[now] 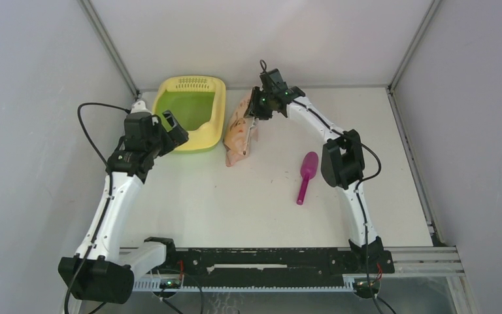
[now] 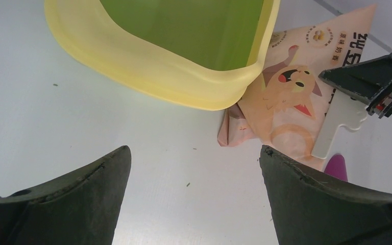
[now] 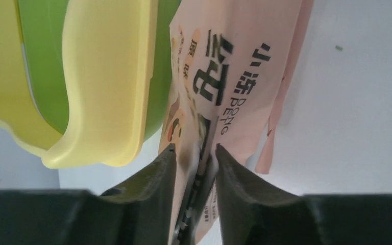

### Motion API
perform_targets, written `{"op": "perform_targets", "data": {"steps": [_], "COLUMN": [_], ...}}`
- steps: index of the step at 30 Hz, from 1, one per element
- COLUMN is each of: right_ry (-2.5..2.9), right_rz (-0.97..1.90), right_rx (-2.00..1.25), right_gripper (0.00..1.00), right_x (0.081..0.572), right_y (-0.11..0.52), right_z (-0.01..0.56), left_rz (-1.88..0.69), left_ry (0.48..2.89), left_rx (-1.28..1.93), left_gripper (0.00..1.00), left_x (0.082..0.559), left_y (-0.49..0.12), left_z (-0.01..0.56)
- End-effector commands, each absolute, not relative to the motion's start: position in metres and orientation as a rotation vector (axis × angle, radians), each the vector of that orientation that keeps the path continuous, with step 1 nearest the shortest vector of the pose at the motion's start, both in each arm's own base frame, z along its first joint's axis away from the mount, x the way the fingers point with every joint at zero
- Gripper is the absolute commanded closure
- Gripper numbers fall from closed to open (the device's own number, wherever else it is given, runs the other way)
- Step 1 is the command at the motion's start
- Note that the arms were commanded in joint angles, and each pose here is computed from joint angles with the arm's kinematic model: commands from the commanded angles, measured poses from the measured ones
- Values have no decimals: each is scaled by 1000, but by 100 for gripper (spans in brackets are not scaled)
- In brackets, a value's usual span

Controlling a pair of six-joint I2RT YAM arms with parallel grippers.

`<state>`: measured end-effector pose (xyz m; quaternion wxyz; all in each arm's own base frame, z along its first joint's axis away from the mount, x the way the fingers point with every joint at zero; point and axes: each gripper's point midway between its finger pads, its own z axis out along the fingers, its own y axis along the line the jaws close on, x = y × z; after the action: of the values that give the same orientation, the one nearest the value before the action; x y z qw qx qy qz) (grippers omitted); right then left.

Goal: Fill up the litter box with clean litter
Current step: Move the cat litter bag to the center of the board.

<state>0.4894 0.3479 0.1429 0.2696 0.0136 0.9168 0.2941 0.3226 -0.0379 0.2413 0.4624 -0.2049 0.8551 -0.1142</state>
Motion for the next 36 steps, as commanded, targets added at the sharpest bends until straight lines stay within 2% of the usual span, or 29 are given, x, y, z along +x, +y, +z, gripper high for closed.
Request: {"op": "perform_targets", "data": {"steps": [1, 5, 13, 22, 23, 24, 25, 27, 28, 31, 36], "right_ry": [2451, 2463, 2513, 2570, 2570, 2562, 2557, 2548, 2540, 2516, 2485], "right_rz": [816, 797, 709, 712, 711, 709, 707, 695, 694, 690, 688], "right_rx": [27, -4, -25, -41, -46, -45, -46, -37, -27, -4, 4], "right_gripper": [69, 99, 100, 99, 85, 67, 58, 47, 43, 39, 41], "right_x": [490, 479, 438, 382, 378, 376, 375, 372, 370, 362, 345], "right_y": [347, 341, 285, 229, 226, 223, 220, 213, 209, 197, 184], "right_z": [162, 167, 174, 159, 158, 160, 162, 166, 169, 179, 190], "left_rz": [-309, -339, -432, -529, -532, -534, -541, -541, -542, -543, -536], "left_ry": [2078, 2088, 2111, 2162, 2176, 2183, 2197, 2215, 2220, 2234, 2250], "left_rx": [-469, -463, -421, -301, -288, -275, -258, -224, -207, -171, -146], "left_gripper": [0, 2, 4, 4, 5, 5, 5, 6, 6, 6, 6], "left_x": [323, 319, 305, 292, 291, 291, 290, 289, 288, 286, 287], "left_y": [-41, -46, -72, -142, -151, -158, -167, -181, -188, -204, -218], "left_z": [244, 241, 235, 227, 224, 222, 220, 217, 216, 214, 210]}}
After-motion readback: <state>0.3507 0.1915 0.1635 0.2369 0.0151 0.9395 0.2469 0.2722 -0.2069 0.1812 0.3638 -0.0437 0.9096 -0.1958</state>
